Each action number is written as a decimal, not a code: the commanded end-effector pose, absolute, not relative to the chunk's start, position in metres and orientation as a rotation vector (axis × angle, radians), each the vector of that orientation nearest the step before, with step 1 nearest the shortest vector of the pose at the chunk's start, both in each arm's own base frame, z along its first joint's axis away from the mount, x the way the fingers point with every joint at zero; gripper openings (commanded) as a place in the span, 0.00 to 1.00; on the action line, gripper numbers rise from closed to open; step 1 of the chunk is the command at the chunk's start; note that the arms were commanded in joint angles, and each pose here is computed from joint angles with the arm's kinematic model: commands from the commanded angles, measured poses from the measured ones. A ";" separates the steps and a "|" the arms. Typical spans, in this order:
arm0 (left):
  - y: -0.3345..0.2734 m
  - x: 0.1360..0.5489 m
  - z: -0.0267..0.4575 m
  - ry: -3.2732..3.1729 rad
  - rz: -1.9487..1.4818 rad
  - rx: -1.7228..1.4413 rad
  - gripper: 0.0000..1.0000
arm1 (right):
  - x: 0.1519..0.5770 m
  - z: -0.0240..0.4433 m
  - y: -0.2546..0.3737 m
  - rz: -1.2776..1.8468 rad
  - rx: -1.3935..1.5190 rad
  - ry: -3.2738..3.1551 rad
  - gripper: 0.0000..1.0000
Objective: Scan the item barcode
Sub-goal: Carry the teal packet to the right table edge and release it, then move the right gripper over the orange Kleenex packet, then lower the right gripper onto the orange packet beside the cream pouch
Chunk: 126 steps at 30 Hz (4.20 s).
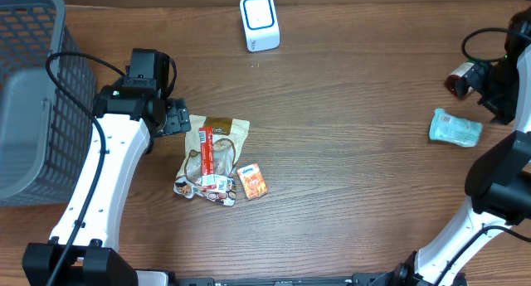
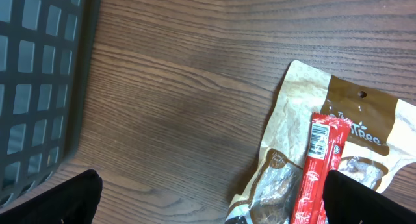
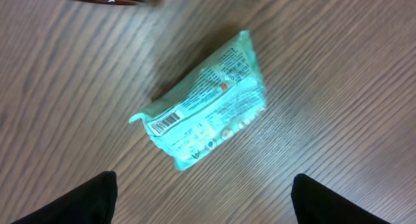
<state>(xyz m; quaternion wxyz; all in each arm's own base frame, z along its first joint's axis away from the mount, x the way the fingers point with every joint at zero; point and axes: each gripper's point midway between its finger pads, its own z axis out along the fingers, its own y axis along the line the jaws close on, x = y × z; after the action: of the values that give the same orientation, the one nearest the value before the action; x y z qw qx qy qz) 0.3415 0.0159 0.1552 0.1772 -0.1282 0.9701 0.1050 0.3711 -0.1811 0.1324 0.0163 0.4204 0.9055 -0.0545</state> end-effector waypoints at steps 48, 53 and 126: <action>0.015 0.343 0.155 2.744 0.305 -0.356 1.00 | 0.221 0.119 0.307 0.201 -0.783 3.255 0.31; 0.015 0.343 0.155 2.744 0.305 -0.356 1.00 | 0.204 0.089 0.313 0.164 -0.780 3.280 0.04; 0.015 0.343 0.155 2.744 0.305 -0.356 1.00 | 0.296 0.008 0.279 0.192 0.165 3.131 0.04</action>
<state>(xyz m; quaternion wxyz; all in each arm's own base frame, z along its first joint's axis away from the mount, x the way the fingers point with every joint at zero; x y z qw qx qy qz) 0.3415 0.0159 0.1552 0.1772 -0.1282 0.9701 0.1050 0.2766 0.2840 0.0010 -0.0541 0.0482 0.9946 0.0748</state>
